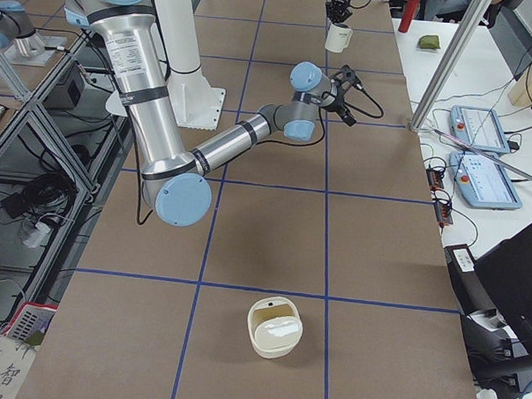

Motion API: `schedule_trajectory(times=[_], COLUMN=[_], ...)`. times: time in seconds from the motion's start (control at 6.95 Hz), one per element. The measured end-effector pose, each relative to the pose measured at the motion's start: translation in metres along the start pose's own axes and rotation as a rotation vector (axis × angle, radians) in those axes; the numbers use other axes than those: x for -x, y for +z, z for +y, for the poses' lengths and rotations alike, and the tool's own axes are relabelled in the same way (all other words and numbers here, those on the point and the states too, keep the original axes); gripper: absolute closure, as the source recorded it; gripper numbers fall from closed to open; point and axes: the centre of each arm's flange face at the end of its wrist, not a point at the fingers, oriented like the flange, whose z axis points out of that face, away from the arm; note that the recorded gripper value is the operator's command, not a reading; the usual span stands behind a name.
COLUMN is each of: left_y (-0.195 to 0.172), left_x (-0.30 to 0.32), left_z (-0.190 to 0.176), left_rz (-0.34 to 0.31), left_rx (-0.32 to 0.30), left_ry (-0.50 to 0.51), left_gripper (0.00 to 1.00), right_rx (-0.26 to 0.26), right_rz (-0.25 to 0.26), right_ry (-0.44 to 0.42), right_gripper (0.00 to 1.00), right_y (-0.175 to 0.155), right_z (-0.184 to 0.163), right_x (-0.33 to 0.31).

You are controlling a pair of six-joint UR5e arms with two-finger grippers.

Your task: Left arm hands cup to right arm to dump lemon

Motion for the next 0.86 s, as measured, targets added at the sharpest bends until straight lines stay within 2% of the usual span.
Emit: schedule_trajectory(times=[0.14, 0.29, 0.58, 0.86], left_y=[0.011, 0.024, 0.042, 0.066], left_x=[-0.012, -0.030, -0.070, -0.105], left_z=[0.005, 0.014, 0.030, 0.058], left_rz=[0.000, -0.004, -0.017, -0.046], left_rx=[0.029, 0.049, 0.070, 0.095], left_ry=[-0.029, -0.050, -0.068, -0.086], left_gripper=[1.00, 1.00, 1.00, 1.00], right_rx=[-0.056, -0.097, -0.135, -0.151], right_rz=[-0.020, -0.010, 0.013, 0.010], right_ry=[-0.024, -0.043, -0.078, -0.082], right_gripper=[0.01, 0.01, 0.01, 0.01], right_y=[0.013, 0.028, 0.045, 0.050], right_z=[0.021, 0.049, 0.086, 0.087], right_x=[0.045, 0.089, 0.147, 0.168])
